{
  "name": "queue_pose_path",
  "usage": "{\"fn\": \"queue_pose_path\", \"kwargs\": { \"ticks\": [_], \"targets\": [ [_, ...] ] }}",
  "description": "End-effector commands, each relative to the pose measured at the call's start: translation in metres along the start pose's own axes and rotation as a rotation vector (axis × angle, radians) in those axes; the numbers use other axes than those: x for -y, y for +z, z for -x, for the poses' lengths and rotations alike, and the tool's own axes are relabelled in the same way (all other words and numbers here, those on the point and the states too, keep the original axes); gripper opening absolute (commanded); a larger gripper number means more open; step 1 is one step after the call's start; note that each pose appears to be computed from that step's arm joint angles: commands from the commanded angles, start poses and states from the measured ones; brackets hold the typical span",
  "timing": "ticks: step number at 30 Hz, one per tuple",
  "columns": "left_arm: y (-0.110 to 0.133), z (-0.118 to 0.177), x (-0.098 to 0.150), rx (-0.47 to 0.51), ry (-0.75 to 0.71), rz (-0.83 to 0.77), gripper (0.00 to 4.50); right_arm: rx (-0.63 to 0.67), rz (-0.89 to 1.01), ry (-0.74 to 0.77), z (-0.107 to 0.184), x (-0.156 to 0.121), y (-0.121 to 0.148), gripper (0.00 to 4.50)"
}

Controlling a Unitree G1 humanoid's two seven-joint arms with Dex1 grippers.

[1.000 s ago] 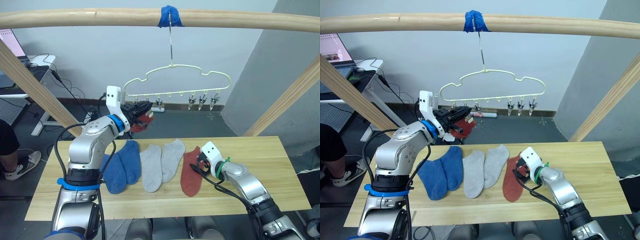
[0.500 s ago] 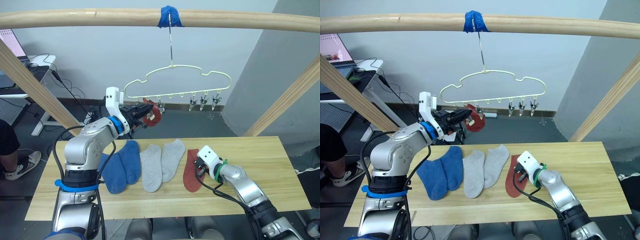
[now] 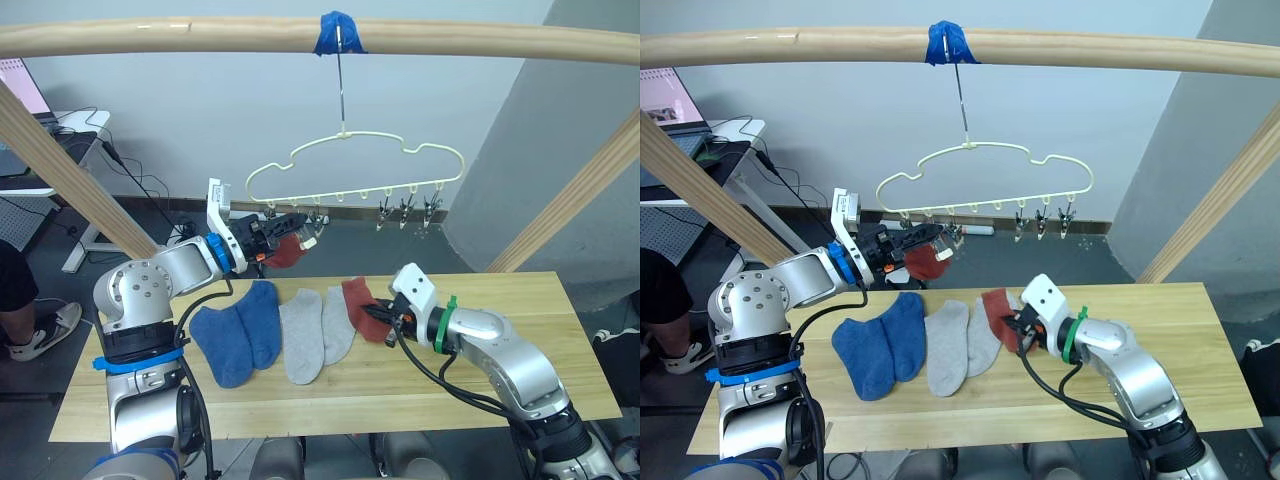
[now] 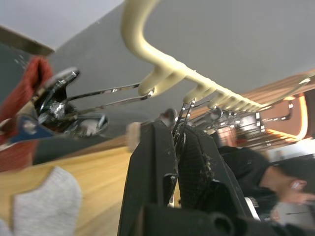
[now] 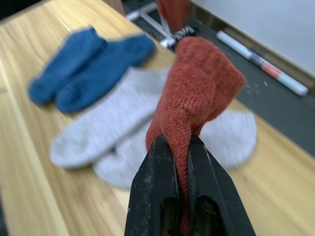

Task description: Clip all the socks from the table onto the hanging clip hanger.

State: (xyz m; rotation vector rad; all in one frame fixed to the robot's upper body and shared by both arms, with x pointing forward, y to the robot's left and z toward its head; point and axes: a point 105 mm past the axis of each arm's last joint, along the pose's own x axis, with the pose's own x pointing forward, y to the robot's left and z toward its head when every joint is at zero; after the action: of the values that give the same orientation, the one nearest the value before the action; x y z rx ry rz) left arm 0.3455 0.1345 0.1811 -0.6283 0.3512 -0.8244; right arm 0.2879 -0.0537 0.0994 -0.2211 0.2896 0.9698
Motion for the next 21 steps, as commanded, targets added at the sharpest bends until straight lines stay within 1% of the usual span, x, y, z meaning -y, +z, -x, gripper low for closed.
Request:
{"fn": "queue_pose_path", "kwargs": {
  "ticks": [1,5,9,21],
  "targets": [
    [-0.002,-0.001,0.007,-0.019,-0.019,0.007,0.12,0.071,0.027,0.020,-0.008,-0.008,0.028,0.03],
    [-0.003,-0.001,0.010,-0.023,-0.028,0.009,0.12,0.102,0.014,0.031,-0.018,-0.009,0.041,0.03],
    [-0.002,-0.001,0.010,-0.020,-0.028,0.010,0.12,0.132,-0.020,0.041,-0.022,-0.009,0.050,0.03],
    [-0.005,-0.003,0.016,-0.031,-0.055,0.018,0.12,0.148,-0.020,0.044,-0.027,-0.005,0.060,0.03]
  ]
}}
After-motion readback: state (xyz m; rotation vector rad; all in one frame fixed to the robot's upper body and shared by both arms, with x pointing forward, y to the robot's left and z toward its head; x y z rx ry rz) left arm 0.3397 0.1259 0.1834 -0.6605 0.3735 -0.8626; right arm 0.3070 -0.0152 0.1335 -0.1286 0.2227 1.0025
